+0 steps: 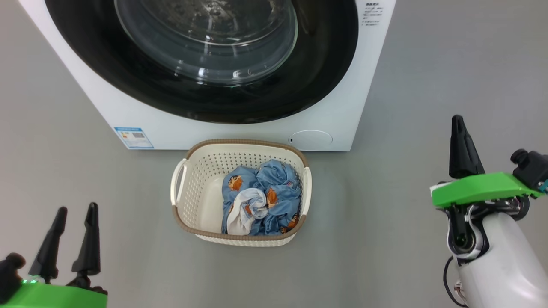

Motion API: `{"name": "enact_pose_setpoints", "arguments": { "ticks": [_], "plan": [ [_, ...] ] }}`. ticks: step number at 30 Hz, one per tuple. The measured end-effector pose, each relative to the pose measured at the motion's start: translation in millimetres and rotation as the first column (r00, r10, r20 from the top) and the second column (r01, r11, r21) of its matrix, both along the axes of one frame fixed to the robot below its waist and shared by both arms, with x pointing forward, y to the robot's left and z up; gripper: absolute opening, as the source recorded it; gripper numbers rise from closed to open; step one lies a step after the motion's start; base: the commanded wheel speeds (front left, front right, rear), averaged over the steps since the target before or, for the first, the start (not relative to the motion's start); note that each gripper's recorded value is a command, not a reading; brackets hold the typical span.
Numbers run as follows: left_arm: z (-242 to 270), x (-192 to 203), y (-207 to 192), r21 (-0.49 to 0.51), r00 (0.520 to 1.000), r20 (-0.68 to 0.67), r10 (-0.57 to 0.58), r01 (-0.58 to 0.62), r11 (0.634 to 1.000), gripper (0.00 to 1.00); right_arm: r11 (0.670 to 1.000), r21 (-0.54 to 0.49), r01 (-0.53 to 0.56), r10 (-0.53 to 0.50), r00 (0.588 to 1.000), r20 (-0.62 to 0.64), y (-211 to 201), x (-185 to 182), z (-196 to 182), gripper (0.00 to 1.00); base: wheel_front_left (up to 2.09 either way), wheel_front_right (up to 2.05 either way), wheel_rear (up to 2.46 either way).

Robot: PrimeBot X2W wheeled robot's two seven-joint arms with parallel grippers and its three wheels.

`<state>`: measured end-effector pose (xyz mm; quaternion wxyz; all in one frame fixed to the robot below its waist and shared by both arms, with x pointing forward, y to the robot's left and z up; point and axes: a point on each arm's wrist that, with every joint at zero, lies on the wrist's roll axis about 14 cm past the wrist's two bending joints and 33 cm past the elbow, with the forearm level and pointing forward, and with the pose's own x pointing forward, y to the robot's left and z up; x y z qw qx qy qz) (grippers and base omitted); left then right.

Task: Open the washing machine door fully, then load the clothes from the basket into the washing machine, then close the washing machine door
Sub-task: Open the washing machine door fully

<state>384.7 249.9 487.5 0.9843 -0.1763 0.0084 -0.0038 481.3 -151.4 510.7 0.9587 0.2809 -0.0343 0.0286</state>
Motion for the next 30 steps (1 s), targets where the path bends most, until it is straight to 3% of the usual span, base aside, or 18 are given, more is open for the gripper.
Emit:
{"name": "enact_pose_setpoints", "arguments": {
  "ticks": [8,18,25,30],
  "plan": [
    [2,5,9,-0.004,1.0,0.006,0.017,-0.017,1.0,1.0,0.989,0.144,-0.013,0.015,1.0,-0.012,13,26,0,0.0,0.0,0.0,0.0],
    [-6,11,16,0.003,1.0,-0.022,0.018,-0.018,1.0,1.0,0.937,0.347,-0.051,0.069,0.997,-0.04,29,64,4,0.0,0.0,0.0,0.0],
    [-8,17,17,0.015,1.0,-0.031,0.001,0.0,1.0,1.0,0.904,0.425,-0.053,0.072,0.997,-0.029,25,92,13,0.0,0.0,0.0,0.0],
    [-8,24,18,0.026,1.0,-0.03,-0.007,0.008,1.0,1.0,0.897,0.438,-0.055,0.079,0.996,-0.038,23,110,14,0.0,0.0,0.0,0.0]
  ]
}}
